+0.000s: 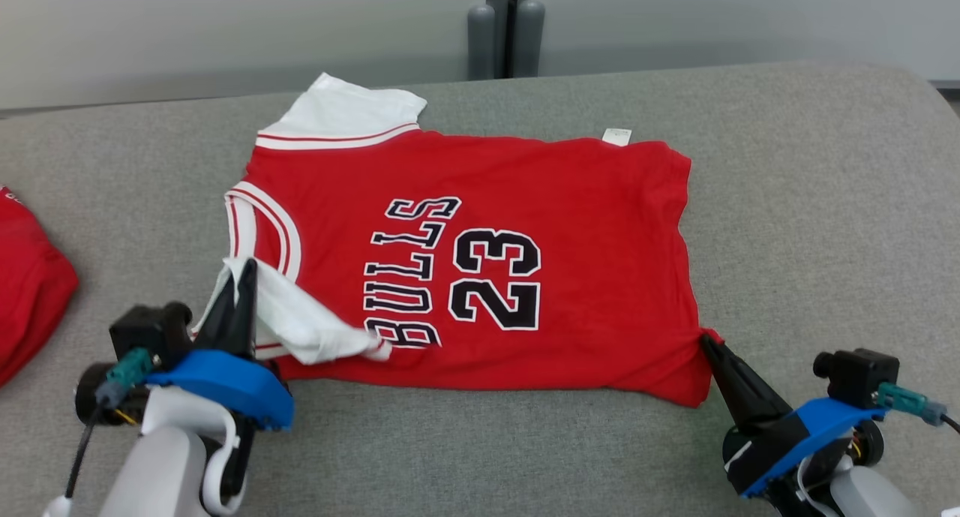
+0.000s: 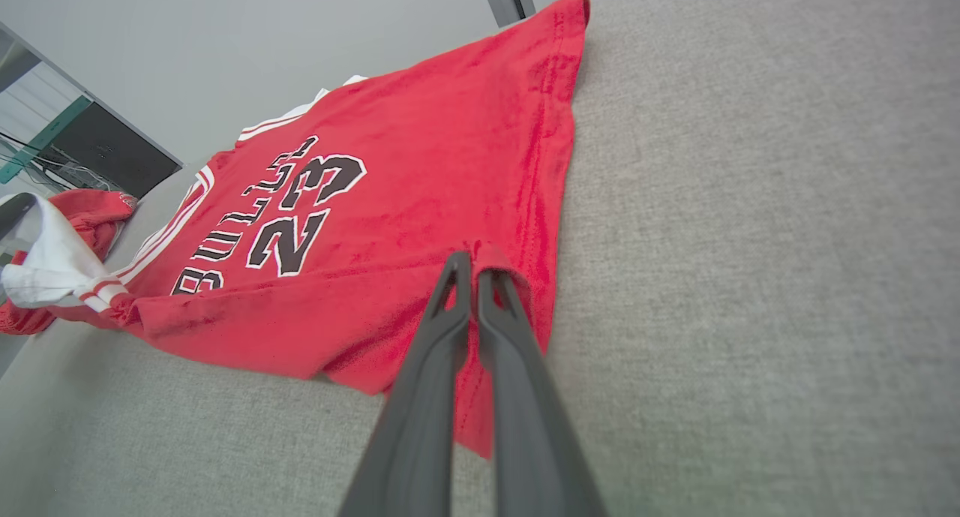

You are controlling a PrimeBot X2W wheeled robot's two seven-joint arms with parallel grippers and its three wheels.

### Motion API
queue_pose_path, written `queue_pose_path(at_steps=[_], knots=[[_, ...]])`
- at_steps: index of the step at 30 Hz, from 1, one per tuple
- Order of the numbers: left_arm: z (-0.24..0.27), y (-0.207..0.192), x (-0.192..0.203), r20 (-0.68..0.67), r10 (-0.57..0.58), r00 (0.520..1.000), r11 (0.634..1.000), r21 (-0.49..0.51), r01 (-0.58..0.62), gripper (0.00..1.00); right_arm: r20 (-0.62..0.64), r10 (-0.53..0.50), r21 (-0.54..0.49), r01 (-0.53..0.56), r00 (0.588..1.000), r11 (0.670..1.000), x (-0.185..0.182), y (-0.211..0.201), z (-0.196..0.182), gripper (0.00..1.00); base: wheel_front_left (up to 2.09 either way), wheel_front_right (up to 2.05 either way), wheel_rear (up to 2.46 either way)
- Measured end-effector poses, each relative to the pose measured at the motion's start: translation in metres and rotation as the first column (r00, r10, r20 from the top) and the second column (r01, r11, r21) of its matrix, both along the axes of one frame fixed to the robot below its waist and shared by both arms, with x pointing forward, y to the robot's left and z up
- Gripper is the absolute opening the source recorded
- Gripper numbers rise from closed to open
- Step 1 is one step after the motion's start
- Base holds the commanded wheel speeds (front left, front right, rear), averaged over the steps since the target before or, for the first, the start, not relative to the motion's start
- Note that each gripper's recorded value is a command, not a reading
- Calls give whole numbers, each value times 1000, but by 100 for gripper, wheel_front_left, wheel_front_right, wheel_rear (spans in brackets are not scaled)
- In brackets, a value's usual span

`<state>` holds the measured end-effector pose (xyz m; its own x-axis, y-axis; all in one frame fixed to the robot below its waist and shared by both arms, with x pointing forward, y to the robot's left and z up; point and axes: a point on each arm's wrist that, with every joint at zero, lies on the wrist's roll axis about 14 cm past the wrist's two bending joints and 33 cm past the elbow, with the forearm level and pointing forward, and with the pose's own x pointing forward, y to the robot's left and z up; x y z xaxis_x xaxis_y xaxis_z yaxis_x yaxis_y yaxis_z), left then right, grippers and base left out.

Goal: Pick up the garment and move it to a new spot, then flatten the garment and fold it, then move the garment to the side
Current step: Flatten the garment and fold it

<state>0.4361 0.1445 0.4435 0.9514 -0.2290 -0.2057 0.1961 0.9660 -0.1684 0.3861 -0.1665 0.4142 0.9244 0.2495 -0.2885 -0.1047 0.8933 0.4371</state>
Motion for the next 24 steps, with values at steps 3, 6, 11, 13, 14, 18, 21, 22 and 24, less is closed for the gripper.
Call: queue_pose_path(at_steps=[3,6,11,13,14,18,21,22,24], knots=[[-5,3,16,-8,-11,1000,1000,29,11,0,0,1,-7,-1,1000,1000,10,0,-2,0,0,0,0],[-9,7,28,-15,-14,1000,998,54,15,0,2,-5,-9,5,1000,1000,18,-1,-4,0,0,0,0],[-22,6,35,-44,-27,999,996,78,30,31,-4,5,-7,-5,1000,1000,23,3,-9,46,0,0,0],[-20,7,37,-25,-25,999,996,86,27,100,3,9,-19,-9,1000,1000,22,2,-10,100,0,0,0],[-18,8,37,-11,-20,1000,996,89,21,100,9,9,-28,-8,1000,1000,21,1,-10,100,0,0,0],[-16,16,29,5,7,1000,996,91,-7,100,48,9,-57,-6,999,998,18,-4,-3,100,0,0,0],[-20,25,20,-3,35,999,996,85,-35,100,37,8,-75,-5,999,997,4,-7,-8,100,0,0,0],[-23,28,15,-11,42,999,995,89,-41,100,31,8,-78,-6,999,997,0,-7,-10,100,0,0,0],[-33,31,4,-37,51,998,994,96,-47,100,27,13,-93,-10,1000,996,-6,-8,-12,100,0,0,0]])
